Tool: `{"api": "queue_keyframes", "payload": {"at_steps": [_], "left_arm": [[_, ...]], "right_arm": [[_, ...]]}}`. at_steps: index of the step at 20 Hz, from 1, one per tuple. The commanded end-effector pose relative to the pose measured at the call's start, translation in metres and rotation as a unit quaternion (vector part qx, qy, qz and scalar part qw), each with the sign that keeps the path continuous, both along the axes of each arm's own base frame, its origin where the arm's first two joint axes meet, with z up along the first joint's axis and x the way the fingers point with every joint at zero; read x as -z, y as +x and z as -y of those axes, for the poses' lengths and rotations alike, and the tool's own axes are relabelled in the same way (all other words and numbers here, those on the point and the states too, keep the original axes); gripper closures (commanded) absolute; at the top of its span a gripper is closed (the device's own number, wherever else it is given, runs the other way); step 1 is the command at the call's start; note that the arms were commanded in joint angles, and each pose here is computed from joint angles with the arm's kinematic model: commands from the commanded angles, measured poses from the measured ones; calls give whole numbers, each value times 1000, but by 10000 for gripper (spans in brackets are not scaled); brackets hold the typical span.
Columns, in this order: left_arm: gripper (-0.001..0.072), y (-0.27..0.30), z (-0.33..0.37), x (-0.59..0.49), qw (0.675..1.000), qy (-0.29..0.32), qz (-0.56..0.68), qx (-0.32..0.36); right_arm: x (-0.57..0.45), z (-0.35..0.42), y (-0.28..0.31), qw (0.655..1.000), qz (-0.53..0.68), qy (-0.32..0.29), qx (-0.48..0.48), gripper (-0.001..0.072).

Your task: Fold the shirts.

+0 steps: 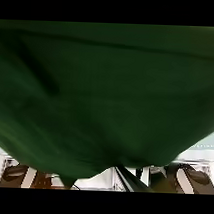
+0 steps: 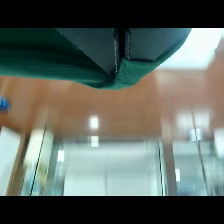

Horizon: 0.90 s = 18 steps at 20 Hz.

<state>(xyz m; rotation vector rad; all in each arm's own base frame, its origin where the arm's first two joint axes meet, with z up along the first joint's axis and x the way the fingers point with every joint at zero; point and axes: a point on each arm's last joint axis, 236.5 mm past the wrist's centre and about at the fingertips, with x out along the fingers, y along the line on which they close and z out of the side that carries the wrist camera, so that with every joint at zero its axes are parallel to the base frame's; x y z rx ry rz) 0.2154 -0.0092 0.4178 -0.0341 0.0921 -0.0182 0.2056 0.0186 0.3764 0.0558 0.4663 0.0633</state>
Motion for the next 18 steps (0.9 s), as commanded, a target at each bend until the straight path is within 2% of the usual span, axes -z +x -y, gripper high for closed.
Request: {"api": "queue_keyframes", "payload": {"at_steps": [1, 6, 12, 15, 18], "left_arm": [[689, 54, -9, 69, 996, -29, -81, 4], [689, 158, 6, 185, 973, -94, -208, 44], [688, 277, 42, 295, 957, -112, -261, 59], [688, 315, 45, 336, 940, -177, -288, 35], [688, 336, 49, 365, 928, -203, -311, 27]], "right_arm": [[73, -8, 42, 995, -84, 51, -23, 692], [173, 11, 143, 982, -165, 93, -12, 692], [283, 1, 263, 956, -208, 206, -18, 692], [325, -1, 302, 946, -221, 237, -10, 692], [352, -4, 324, 939, -245, 242, -13, 692]]}}
